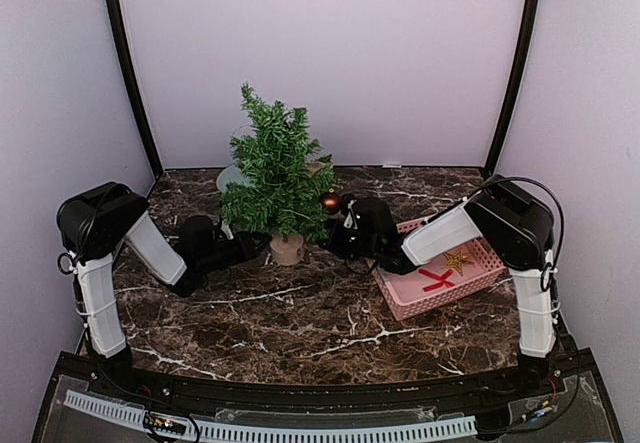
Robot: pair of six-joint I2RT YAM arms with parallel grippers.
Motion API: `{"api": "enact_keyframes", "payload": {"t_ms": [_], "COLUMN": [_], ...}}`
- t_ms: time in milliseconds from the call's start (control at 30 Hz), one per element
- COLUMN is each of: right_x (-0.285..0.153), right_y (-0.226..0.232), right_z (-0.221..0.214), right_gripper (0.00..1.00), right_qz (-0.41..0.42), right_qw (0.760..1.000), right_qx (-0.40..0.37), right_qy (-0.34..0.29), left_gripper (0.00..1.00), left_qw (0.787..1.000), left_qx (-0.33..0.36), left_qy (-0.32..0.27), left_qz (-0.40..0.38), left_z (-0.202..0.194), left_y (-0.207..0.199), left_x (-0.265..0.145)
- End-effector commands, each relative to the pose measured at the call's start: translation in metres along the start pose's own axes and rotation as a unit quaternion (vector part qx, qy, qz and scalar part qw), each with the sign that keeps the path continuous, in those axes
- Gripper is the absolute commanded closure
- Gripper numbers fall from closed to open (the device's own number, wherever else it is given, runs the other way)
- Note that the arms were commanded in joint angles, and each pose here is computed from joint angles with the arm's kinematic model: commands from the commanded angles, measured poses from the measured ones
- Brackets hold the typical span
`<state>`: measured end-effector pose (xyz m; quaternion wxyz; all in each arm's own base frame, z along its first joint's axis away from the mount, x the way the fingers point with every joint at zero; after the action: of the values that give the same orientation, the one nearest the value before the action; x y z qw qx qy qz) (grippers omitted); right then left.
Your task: Decorate the small christmas tree
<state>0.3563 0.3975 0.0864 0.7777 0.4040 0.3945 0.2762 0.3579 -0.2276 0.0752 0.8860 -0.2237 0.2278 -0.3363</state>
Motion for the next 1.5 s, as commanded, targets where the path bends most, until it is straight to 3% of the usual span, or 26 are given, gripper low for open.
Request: {"api": "enact_keyframes", "payload": {"t_ms": [0, 333, 800, 1467], "right_x": [-0.004, 0.007, 0.025, 0.024], "right_y": [0.024, 0.035, 0.019, 0.005], "right_z": [-0.005, -0.039, -0.040, -0.010], "right_gripper": [0.61, 0.65, 0.74, 0.78], "right_qz": [0.043, 0.060, 0.024, 0.009], "right_qw": [0.999, 0.997, 0.998, 0.999], "right_qx": [0.008, 0.028, 0.041, 0.029], "right_qy": [0.006, 0.043, 0.036, 0.010], "left_gripper": [0.74, 0.74, 0.76, 0.84], "left_qw": [1.000, 1.000, 0.999, 0.999], "left_qx": [0.008, 0.018, 0.027, 0.024], "left_qy": [-0.005, -0.003, 0.013, 0.033], "left_qz": [-0.010, -0.013, -0.018, -0.031], "left_z": [0.001, 0.004, -0.005, -0.029], "left_y": [-0.004, -0.006, -0.009, -0.022], "left_x": [0.001, 0.005, 0.005, -0.009]}}
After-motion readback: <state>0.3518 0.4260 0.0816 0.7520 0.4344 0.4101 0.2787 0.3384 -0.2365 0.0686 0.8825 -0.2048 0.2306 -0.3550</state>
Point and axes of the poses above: each gripper's point midway between its finger pads, its own x axis out along the fingers, its own y axis along the line the jaws close on, z = x × y, the point moved 4 cm from there along -x, back along the fingers, and after that the axes turned 10 degrees about x, right-handed, at the moved point
